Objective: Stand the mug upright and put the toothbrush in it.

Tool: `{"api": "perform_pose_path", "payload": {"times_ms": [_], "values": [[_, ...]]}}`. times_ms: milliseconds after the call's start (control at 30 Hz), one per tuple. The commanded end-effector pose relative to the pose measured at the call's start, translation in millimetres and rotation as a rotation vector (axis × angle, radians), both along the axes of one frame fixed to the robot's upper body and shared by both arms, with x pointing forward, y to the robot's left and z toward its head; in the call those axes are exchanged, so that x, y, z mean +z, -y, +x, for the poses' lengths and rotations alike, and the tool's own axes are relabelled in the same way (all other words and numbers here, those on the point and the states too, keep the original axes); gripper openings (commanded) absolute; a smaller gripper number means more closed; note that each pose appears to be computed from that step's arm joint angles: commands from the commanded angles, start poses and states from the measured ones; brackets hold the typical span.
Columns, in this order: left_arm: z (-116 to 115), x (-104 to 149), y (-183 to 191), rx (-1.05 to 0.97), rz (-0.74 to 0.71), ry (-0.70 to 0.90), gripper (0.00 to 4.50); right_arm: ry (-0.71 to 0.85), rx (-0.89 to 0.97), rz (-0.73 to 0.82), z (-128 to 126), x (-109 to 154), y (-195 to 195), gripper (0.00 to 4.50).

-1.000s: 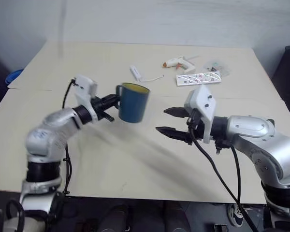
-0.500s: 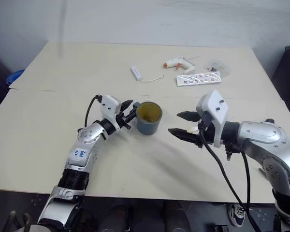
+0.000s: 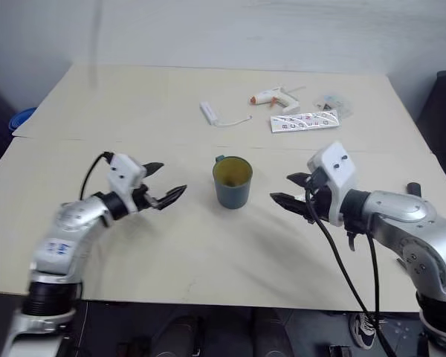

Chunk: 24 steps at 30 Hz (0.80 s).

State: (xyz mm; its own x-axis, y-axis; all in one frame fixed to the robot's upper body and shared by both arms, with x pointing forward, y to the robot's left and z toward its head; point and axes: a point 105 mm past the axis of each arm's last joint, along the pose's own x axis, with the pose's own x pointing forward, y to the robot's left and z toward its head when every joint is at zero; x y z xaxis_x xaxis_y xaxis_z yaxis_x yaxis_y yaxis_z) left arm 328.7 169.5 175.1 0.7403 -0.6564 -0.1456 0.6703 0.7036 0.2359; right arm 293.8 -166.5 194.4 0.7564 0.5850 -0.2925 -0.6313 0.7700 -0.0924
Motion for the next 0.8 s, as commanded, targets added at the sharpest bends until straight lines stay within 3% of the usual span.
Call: {"api": "perform_pose_path", "payload": {"times_ms": [33, 200, 400, 567, 800], "values": [[-36.3, 41.1, 4.6, -0.253, 0.035, -0.053, 4.45, -0.044, -0.305, 0.027, 9.6, -10.4, 32.9, 3.09], [-77.2, 58.3, 21.0, -0.501, 0.138, -0.131, 4.45, -0.147, -0.664, 0.213, 24.2, -35.2, 54.4, 3.09], [-97.9, 69.5, 39.4, -0.671, 0.174, -0.156, 4.45, -0.226, -0.912, 0.390, 51.1, -45.7, 60.3, 3.09], [-97.4, 77.3, 47.0, -0.698, 0.188, -0.124, 4.45, -0.299, -1.076, 0.509, 71.4, -54.0, 67.5, 3.09], [-93.2, 81.6, 48.8, -0.681, 0.179, -0.096, 4.45, -0.452, -1.121, 0.619, 81.6, -74.2, 49.3, 3.09]]}}
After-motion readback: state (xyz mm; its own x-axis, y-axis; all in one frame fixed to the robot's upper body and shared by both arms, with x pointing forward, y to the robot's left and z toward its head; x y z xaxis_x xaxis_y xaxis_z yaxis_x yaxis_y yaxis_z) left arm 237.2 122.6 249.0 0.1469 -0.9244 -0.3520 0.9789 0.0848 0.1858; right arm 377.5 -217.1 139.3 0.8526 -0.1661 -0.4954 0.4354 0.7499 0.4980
